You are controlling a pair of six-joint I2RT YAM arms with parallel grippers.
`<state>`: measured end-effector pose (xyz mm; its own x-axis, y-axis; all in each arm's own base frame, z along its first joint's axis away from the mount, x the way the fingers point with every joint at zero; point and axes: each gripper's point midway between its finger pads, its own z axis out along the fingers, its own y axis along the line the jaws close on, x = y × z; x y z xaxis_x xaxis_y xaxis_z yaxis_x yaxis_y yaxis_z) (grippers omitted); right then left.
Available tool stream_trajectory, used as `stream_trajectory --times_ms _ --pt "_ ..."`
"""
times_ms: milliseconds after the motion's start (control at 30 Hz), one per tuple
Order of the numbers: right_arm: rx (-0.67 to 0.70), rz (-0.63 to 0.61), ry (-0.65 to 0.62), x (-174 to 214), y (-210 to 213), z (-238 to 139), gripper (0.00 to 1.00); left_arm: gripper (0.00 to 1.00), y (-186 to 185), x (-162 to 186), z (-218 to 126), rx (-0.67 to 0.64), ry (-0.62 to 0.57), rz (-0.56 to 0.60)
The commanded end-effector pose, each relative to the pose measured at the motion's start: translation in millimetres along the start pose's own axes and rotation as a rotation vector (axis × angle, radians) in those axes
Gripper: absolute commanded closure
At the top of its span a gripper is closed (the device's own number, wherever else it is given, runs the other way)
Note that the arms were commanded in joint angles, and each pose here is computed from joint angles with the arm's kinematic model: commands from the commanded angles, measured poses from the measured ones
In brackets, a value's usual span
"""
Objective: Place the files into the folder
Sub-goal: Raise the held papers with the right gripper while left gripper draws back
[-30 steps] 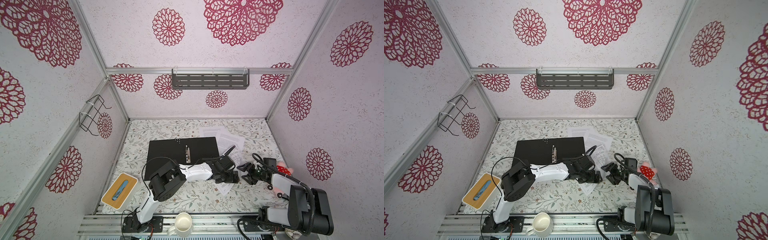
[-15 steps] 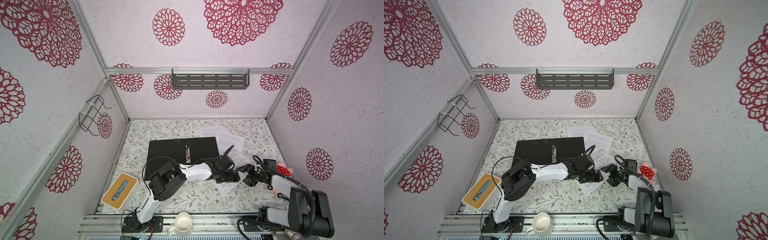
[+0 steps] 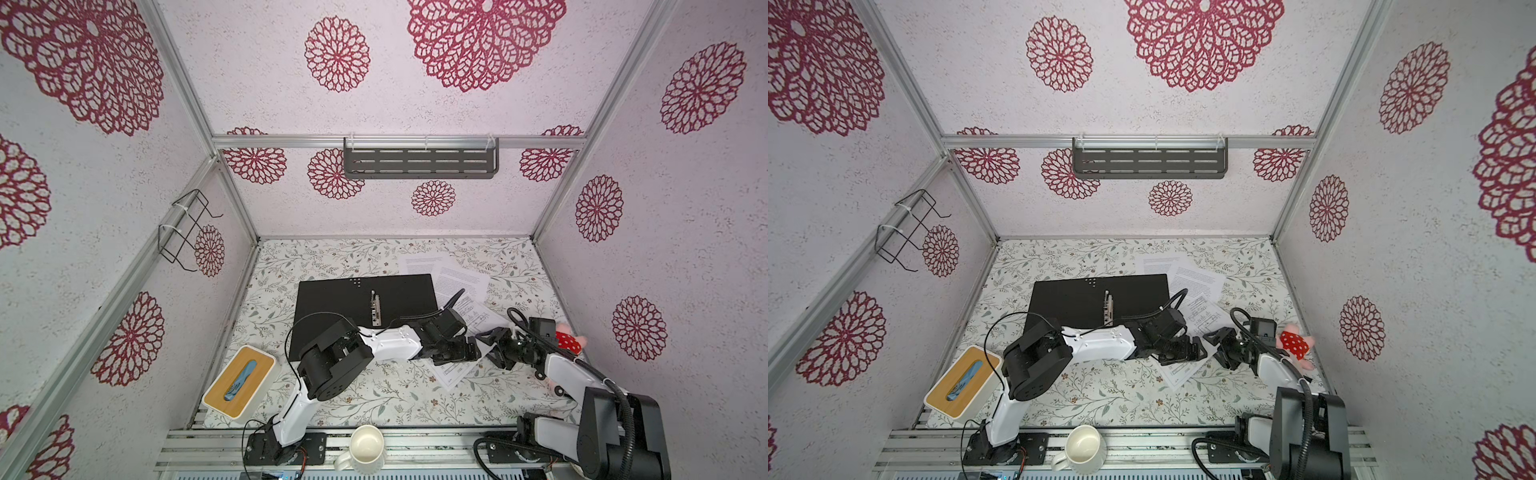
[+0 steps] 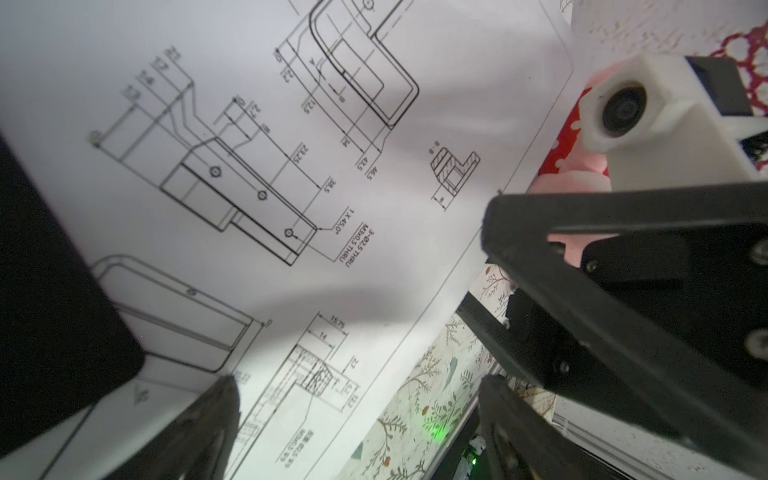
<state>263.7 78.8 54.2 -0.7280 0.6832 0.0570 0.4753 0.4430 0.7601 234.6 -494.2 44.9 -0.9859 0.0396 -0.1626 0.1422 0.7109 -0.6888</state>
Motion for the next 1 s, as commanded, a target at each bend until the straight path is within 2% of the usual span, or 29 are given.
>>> stream_trajectory --times_ms 0,200,367,467,733,967 --pt "-0.045 -0.066 -0.013 -5.8 17.6 -3.0 0.50 0.07 -0.9 -7.7 -4.2 0.025 -0.023 -0.024" --pt "-0.006 -0.103 -0.027 -10.6 14.5 -3.4 0.63 0.07 -4.2 -13.9 -10.1 0.048 -0.051 -0.041" --pt "0.008 -0.124 -0.033 -13.6 12.9 -1.6 0.81 0.06 -10.0 -20.1 -20.5 0.069 -0.075 -0.037" --pt "0.012 -0.146 -0.042 -15.2 13.8 -0.6 0.89 0.06 -13.1 -26.2 -27.0 0.087 -0.078 -0.036" --pt "0.055 -0.187 -0.044 -16.3 16.4 -2.1 1.00 0.05 -14.7 -44.2 -52.2 0.135 -0.116 -0.055" --pt "0.084 -0.287 -0.117 -29.4 51.1 -31.3 1.00 0.02 -15.6 -71.6 -97.7 0.171 -0.216 -0.073"
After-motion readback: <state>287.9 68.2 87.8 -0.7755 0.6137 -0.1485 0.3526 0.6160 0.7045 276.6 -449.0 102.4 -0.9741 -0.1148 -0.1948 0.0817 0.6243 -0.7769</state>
